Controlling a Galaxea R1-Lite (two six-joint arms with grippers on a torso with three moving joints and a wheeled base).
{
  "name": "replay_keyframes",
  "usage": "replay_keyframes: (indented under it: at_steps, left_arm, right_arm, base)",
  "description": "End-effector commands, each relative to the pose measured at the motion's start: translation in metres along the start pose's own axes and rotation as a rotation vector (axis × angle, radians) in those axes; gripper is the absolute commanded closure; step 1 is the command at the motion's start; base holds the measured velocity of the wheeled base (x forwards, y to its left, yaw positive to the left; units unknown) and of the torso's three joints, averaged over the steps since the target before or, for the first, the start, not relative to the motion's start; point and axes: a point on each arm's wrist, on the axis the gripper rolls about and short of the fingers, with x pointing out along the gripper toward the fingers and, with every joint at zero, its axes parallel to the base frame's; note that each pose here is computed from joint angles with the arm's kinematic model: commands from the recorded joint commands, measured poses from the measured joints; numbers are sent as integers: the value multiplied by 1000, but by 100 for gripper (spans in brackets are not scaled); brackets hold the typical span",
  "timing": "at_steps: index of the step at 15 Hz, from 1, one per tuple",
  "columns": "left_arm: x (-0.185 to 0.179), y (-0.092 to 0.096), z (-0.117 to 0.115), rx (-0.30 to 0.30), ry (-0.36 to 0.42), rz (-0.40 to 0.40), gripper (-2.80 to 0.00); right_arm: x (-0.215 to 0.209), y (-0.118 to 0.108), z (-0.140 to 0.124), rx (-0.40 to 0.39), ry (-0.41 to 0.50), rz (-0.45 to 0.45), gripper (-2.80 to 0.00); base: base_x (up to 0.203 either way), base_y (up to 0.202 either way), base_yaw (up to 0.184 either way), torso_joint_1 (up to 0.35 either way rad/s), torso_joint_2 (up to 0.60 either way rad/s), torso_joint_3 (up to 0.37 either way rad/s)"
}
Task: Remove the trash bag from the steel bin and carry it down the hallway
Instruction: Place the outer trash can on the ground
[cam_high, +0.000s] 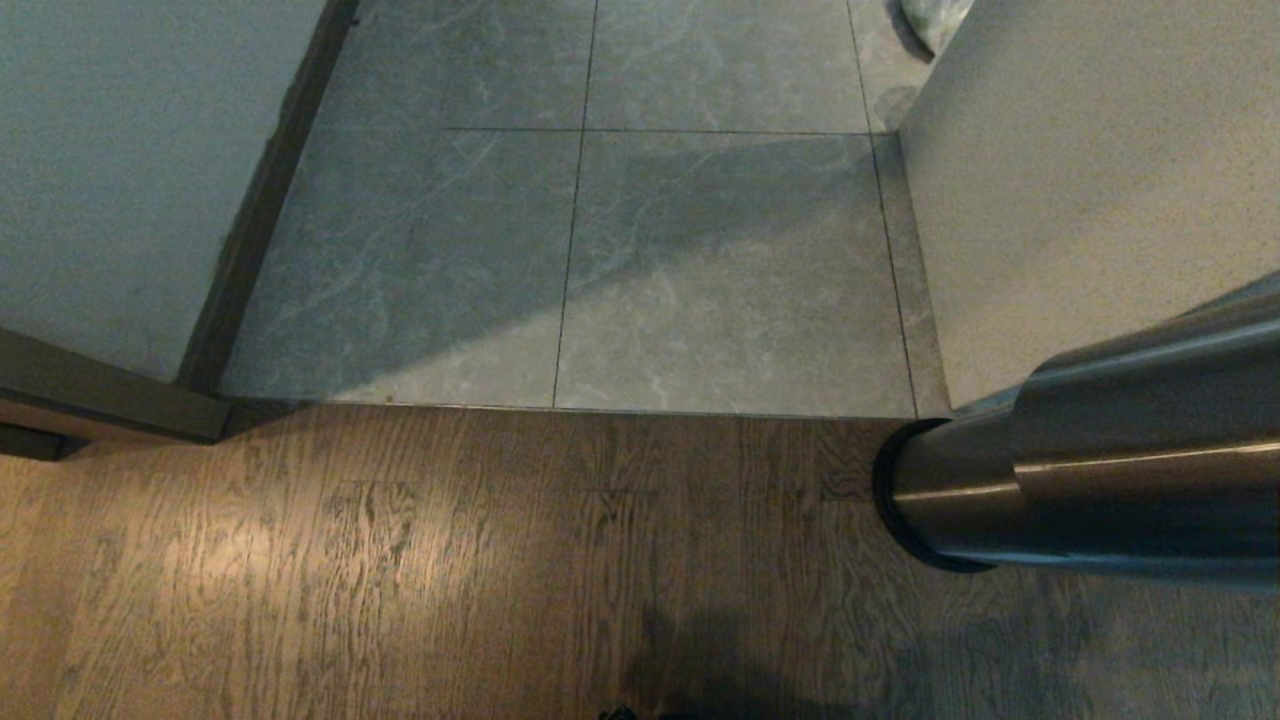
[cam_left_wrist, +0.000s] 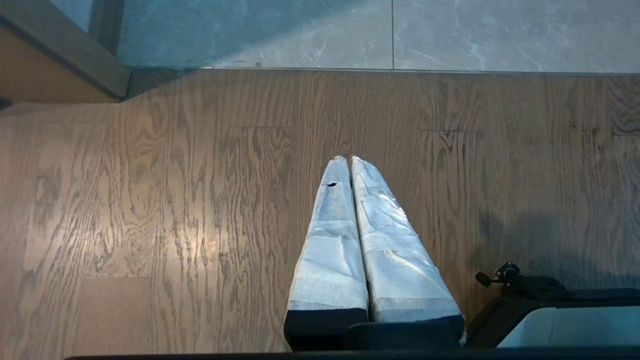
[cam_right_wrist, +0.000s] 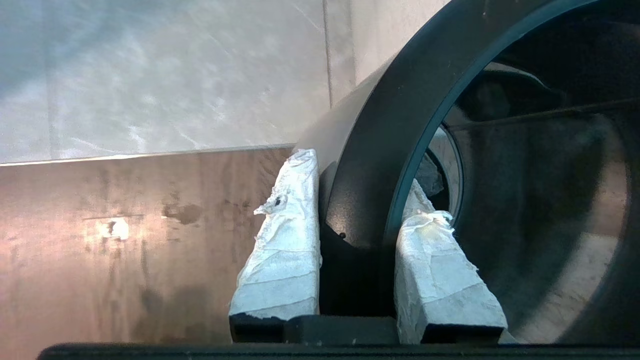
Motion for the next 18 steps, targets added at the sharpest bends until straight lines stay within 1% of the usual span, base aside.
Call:
replay_keyframes:
  at_steps: [1,3,5,7,8,11,14,15,18]
  left_arm:
    - [0,0,0,0,-1,0,0]
    - [0,0,0,0,-1,0,0]
    - [0,0,0,0,0,0,0]
    - [0,0,0,0,-1,0,0]
    - [0,0,0,0,-1,0,0]
    - [0,0,0,0,-1,0,0]
    - [0,0,0,0,-1,0,0]
    - [0,0,0,0,-1,0,0]
    - [0,0,0,0,-1,0,0]
  right_arm:
    - [-27,-3,6,7,-61,-6,0]
    - [-35,-4,11,10,-82,-12,0]
    - [-45,-5,12,8,-78,-30,0]
    - [-49,-6,7,5,-40,-86,0]
    - [-53,-8,4,3,-23,-141,0]
    - [-69,-10,-1,-20,-10,-185,0]
    - [-75,-11,-6,-15,33,-313,0]
    - [-75,-11,-7,-13,43,-331,0]
    - [-65,-12,-10,55,93,-424,0]
  base:
    - [0,0,0,0,0,0]
    - [0,0,0,0,0,0]
    - [0,0,0,0,0,0]
    - [0,0,0,0,0,0]
    - [0,0,0,0,0,0]
    - [0,0,0,0,0,0]
    - [0,0,0,0,0,0]
    - [0,0,0,0,0,0]
    - [0,0,0,0,0,0]
